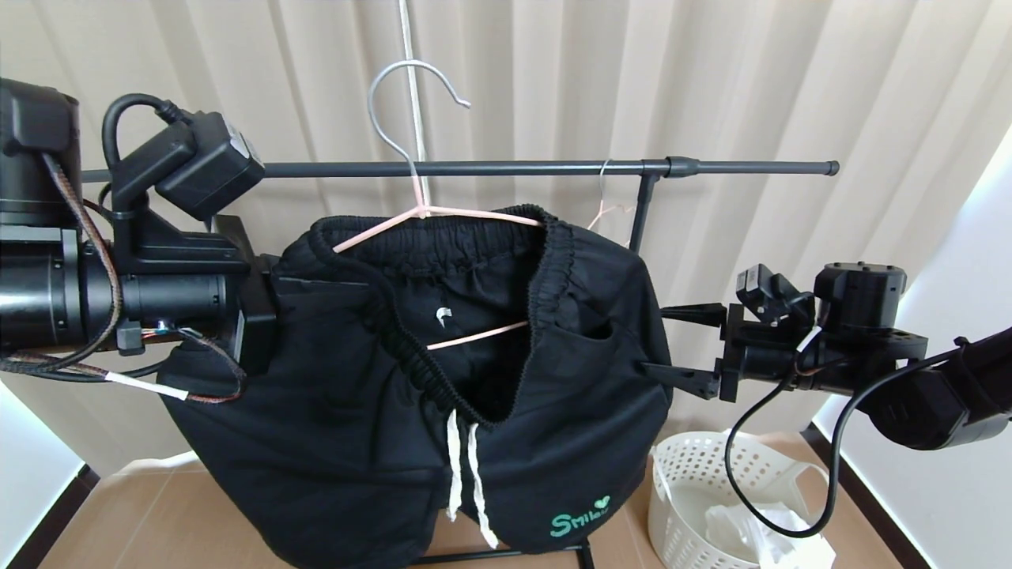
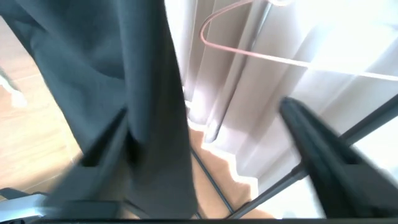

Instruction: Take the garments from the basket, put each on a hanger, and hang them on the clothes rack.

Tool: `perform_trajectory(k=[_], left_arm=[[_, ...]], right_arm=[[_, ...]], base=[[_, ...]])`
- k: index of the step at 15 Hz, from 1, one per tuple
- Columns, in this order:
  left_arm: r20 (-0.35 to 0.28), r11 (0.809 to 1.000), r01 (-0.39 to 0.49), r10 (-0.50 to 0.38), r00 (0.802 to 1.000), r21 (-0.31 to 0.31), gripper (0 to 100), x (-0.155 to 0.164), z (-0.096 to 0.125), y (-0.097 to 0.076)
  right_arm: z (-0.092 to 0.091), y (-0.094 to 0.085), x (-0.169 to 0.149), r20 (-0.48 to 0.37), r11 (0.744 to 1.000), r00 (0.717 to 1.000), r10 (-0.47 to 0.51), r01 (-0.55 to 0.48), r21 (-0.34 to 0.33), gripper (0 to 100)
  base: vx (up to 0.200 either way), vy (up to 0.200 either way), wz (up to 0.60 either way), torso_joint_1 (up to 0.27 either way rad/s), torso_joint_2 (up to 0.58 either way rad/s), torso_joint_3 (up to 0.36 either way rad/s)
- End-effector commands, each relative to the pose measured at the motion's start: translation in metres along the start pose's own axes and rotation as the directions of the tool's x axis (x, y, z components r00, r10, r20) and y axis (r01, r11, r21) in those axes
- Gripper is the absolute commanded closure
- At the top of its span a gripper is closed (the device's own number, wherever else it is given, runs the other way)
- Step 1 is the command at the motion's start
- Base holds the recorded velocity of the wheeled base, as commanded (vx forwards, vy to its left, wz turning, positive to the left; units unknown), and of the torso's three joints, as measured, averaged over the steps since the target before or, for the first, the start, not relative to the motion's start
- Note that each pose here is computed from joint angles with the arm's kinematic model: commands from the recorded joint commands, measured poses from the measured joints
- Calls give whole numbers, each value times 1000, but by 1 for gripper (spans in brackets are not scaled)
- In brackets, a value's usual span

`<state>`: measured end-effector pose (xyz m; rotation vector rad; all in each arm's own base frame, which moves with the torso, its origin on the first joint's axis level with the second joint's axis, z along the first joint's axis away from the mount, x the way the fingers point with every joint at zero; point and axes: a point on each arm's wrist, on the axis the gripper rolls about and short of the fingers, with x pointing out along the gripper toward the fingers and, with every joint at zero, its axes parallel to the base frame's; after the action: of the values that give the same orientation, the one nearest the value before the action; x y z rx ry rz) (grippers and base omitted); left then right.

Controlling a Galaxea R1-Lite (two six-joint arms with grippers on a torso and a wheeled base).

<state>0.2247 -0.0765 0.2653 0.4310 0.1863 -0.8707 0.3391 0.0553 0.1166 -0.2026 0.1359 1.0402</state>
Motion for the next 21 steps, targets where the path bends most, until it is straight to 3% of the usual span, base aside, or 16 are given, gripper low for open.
perform_trajectory(k=[1,3,6,8,11,14,17,19,21], left_arm=[[-61,999,-13,10,998,-44,100,13,-18,11],[-160,996,-49,36,986,-79,100,29,-41,19],[-329,987,-124,85,940,-98,100,51,-72,19],[-350,986,-138,96,932,-97,100,61,-82,20],[-420,974,-217,170,892,-66,100,78,-101,25],[-442,973,-220,167,881,-70,100,81,-106,25],[-475,963,-264,204,856,-63,100,90,-115,30],[-437,953,-295,235,868,-73,100,100,-115,37],[-390,931,-343,272,880,-125,100,118,-121,47]], right_arm=[[9,3,-5,17,1000,1000,-4,5,-22,0],[16,7,-9,28,999,1000,-7,8,-37,0],[19,8,-11,32,999,999,-11,13,-44,0],[19,8,-11,31,999,999,-13,14,-44,0],[19,8,-11,30,999,999,-12,14,-43,0],[19,8,-11,30,999,999,-12,14,-43,0],[18,8,-11,29,999,999,-14,15,-42,0],[18,8,-11,28,999,1000,-13,14,-41,0],[18,8,-10,28,999,1000,-12,13,-41,0]], base=[[0,0,0,0,0,0],[0,0,0,0,0,0],[0,0,0,0,0,0],[0,0,0,0,0,0],[0,0,0,0,0,0],[0,0,0,0,0,0],[0,0,0,0,0,0],[0,0,0,0,0,0],[0,0,0,0,0,0]])
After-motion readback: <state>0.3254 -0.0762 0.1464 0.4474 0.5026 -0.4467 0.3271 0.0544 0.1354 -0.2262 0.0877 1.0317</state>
